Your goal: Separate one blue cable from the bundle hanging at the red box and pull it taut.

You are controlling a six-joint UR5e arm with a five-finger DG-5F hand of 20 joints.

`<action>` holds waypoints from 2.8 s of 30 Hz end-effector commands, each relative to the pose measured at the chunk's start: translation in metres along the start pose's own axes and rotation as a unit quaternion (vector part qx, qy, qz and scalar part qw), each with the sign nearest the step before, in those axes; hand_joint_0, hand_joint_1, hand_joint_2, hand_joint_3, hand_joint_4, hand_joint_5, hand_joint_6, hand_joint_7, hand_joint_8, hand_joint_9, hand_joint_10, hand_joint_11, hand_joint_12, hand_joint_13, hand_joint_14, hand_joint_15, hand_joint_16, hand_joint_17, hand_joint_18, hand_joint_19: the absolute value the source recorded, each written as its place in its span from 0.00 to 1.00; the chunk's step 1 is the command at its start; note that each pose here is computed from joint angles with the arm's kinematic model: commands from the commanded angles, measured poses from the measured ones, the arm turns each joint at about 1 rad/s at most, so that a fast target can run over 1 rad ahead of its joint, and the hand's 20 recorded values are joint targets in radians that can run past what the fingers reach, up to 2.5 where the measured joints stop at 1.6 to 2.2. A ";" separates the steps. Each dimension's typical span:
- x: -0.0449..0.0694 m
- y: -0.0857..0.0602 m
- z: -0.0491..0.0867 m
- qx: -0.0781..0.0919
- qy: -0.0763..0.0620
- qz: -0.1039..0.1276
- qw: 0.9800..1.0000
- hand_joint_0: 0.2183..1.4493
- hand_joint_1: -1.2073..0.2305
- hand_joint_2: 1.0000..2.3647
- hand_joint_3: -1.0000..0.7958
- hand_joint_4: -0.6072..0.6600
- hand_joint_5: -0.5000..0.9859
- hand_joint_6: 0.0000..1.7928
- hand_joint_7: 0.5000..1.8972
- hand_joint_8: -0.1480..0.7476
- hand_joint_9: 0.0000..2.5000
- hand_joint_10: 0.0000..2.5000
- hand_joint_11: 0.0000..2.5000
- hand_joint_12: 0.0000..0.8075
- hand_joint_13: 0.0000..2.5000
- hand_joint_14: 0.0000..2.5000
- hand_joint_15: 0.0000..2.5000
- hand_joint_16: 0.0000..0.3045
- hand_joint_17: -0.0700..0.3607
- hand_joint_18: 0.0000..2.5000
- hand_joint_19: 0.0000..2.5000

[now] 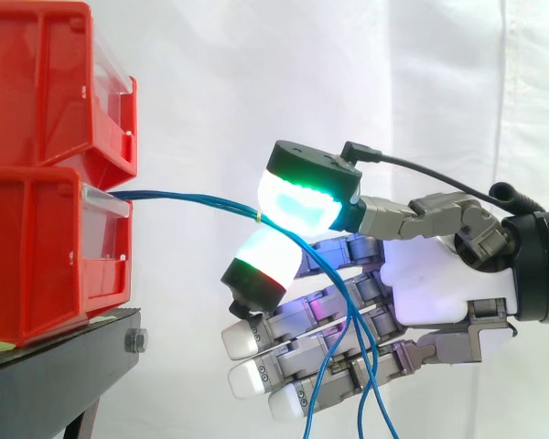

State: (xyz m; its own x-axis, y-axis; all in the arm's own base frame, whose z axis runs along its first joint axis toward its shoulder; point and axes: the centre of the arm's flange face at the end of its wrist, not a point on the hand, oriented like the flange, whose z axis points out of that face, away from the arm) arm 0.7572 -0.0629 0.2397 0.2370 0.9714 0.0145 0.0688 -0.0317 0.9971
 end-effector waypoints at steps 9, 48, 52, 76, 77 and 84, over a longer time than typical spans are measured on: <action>-0.001 -0.001 0.000 0.001 0.000 0.000 1.000 0.43 0.20 0.01 0.34 0.40 0.20 0.50 0.51 0.44 0.26 0.01 0.23 0.40 0.26 0.00 0.12 0.12 0.35 0.24 0.09; 0.001 -0.004 -0.001 0.002 0.001 -0.001 1.000 0.22 0.42 0.00 0.28 0.55 0.23 0.48 0.48 0.48 0.29 0.01 0.23 0.43 0.27 0.00 0.12 0.14 0.38 0.26 0.10; 0.001 -0.004 -0.002 0.003 0.000 -0.001 1.000 0.29 0.36 0.00 0.28 0.53 0.23 0.48 0.52 0.46 0.29 0.01 0.23 0.41 0.26 0.00 0.12 0.12 0.36 0.25 0.12; 0.001 -0.004 -0.001 0.002 0.000 0.000 1.000 0.47 0.20 0.00 0.28 0.47 0.21 0.50 0.48 0.43 0.27 0.01 0.22 0.39 0.26 0.00 0.11 0.12 0.35 0.25 0.09; 0.001 -0.004 -0.001 0.002 0.000 0.000 1.000 0.46 0.21 0.00 0.28 0.49 0.21 0.51 0.47 0.43 0.27 0.01 0.22 0.39 0.26 0.00 0.11 0.12 0.35 0.26 0.08; 0.002 -0.004 -0.002 0.003 0.000 0.000 1.000 0.40 0.21 0.00 0.28 0.58 0.22 0.51 0.45 0.43 0.27 0.01 0.22 0.39 0.27 0.00 0.11 0.12 0.35 0.26 0.09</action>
State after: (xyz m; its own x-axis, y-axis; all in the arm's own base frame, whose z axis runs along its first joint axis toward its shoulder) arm 0.7557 -0.0607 0.2358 0.2370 0.9714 0.0141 0.0732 -0.0323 0.9968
